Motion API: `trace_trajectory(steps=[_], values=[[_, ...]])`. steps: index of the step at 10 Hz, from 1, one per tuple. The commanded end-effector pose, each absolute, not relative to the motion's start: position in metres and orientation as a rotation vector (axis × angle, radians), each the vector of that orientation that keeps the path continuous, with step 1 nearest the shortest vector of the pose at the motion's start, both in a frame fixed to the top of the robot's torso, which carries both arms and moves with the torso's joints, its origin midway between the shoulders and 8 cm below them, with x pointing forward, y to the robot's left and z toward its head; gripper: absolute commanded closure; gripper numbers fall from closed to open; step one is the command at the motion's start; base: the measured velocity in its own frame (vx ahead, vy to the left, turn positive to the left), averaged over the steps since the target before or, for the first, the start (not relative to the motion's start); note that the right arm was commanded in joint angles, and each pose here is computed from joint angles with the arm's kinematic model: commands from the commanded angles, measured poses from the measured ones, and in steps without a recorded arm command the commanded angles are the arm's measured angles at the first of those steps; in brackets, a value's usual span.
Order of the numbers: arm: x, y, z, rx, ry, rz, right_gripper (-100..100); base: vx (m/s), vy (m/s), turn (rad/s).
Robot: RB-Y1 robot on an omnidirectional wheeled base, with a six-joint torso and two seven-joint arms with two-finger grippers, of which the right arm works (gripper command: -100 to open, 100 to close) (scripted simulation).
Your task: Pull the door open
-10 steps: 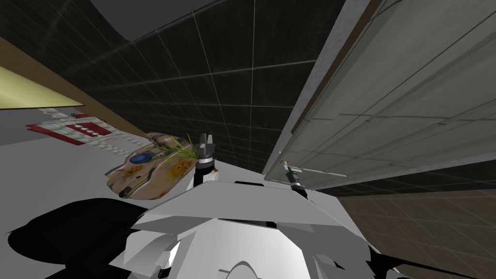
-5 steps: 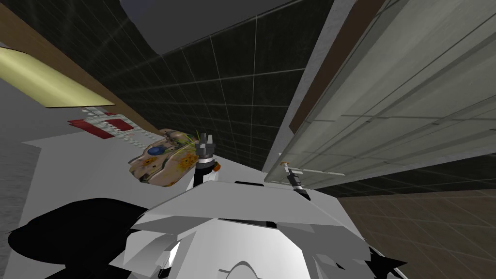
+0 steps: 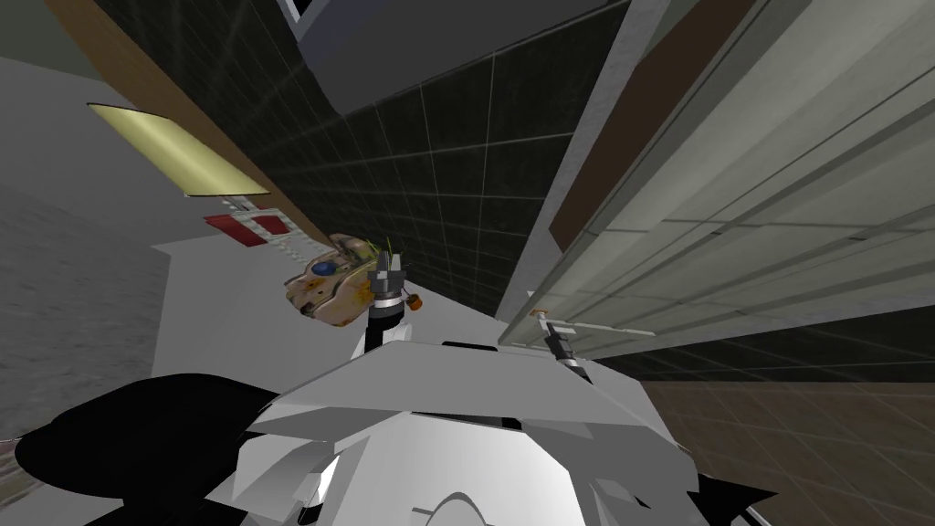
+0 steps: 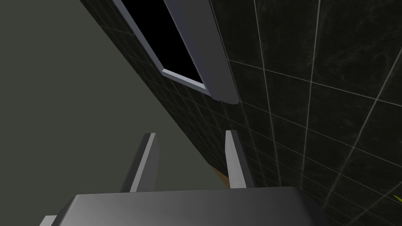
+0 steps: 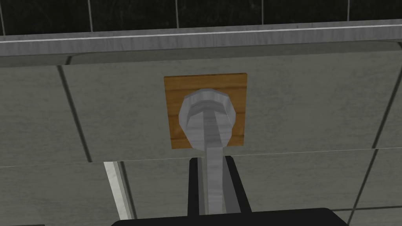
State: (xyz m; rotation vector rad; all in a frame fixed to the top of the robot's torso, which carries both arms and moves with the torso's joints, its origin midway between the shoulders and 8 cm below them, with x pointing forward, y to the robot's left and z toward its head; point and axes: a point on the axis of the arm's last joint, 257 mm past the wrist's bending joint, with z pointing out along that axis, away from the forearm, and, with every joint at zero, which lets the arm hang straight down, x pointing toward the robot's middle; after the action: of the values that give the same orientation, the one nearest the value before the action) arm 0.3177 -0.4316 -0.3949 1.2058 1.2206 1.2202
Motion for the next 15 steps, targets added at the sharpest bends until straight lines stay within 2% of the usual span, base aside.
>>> trace_trajectory(steps=[1,6,13,15], values=[[0.307,-0.436,-0.394,1.200,1.227,1.225,100,-0.216,-0.094,0.168],[0.290,-0.434,-0.396,1.195,1.247,1.245,100,-0.164,-0.044,0.134],[0.277,-0.439,-0.393,1.180,1.256,1.255,100,-0.244,-0.079,0.190],[0.277,-0.437,-0.395,1.182,1.259,1.259,100,-0.156,-0.037,0.076]])
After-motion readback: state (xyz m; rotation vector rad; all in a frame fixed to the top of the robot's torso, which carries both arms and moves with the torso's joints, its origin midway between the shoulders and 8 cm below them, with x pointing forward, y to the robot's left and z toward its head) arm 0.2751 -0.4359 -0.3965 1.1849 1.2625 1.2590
